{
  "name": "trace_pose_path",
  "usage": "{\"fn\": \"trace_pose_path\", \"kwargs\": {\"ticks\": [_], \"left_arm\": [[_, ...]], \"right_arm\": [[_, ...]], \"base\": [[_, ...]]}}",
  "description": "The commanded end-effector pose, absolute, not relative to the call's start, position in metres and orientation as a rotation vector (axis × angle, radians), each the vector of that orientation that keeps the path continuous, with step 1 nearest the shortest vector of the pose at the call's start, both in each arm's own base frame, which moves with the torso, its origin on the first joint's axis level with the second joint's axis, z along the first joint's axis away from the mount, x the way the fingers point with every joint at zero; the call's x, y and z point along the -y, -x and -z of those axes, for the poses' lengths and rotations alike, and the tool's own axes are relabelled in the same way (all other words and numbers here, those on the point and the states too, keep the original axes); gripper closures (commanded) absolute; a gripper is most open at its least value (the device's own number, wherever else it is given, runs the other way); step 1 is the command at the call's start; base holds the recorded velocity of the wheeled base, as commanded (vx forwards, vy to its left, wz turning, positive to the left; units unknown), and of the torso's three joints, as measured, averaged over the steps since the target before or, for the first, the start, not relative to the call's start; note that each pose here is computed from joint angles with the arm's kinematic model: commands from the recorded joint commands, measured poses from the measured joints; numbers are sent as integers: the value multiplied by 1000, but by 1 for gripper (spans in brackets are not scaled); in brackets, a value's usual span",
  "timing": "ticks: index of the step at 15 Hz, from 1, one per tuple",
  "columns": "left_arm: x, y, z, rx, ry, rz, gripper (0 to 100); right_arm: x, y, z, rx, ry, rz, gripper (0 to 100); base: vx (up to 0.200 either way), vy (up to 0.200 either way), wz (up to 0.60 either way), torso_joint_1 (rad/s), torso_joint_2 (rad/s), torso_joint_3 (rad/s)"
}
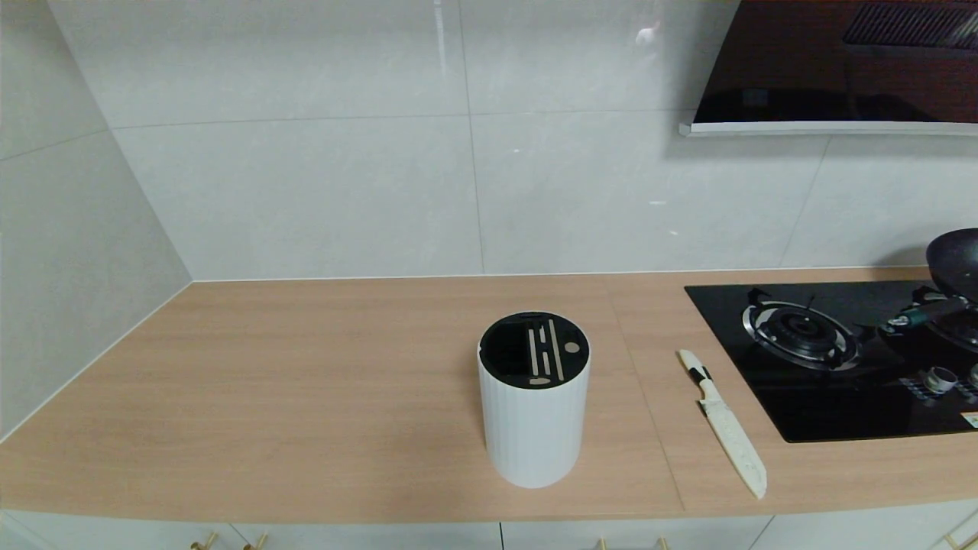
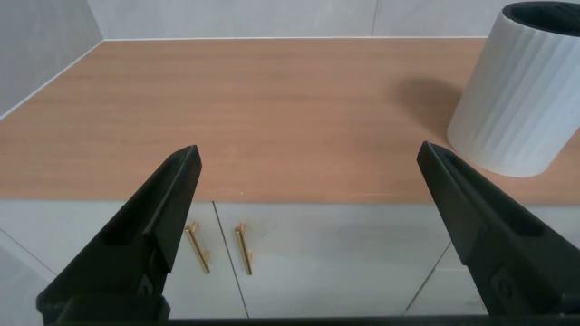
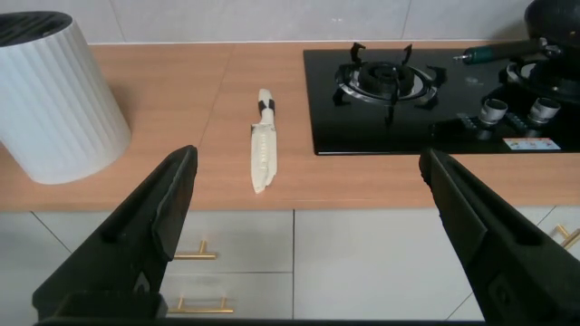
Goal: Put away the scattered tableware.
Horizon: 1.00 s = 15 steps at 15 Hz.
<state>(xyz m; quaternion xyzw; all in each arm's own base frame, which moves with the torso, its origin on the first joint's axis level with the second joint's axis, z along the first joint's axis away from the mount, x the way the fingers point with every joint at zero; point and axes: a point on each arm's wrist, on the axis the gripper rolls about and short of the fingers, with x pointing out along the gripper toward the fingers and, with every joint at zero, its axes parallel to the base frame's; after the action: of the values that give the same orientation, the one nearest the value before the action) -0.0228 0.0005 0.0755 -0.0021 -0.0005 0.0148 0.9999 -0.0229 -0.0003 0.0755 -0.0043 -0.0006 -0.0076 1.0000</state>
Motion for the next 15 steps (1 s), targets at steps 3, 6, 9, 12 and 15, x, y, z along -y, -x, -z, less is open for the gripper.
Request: {"fn": "trace_pose_path", "kwargs": {"ticks": [3, 6, 9, 12, 15], "left_arm": [[0, 23, -76, 2, 5, -31, 0], [0, 23, -75, 0, 5, -31, 0], [0, 23, -75, 0, 5, -31, 0], [0, 23, -75, 0, 5, -31, 0], [0, 23, -75, 0, 5, -31, 0]], "right_arm": [[0, 23, -76, 1, 25, 12, 0], [-1, 27, -106, 65, 24, -47, 0], [-2, 5, -144, -65, 17, -129, 0], [-5, -37, -172, -233, 22, -179, 0], [-12, -85, -183, -383, 35, -239, 0]], "base": [[0, 0, 0, 0, 0, 0], [0, 0, 0, 0, 0, 0], [0, 0, 0, 0, 0, 0], [0, 0, 0, 0, 0, 0], [0, 0, 0, 0, 0, 0]]}}
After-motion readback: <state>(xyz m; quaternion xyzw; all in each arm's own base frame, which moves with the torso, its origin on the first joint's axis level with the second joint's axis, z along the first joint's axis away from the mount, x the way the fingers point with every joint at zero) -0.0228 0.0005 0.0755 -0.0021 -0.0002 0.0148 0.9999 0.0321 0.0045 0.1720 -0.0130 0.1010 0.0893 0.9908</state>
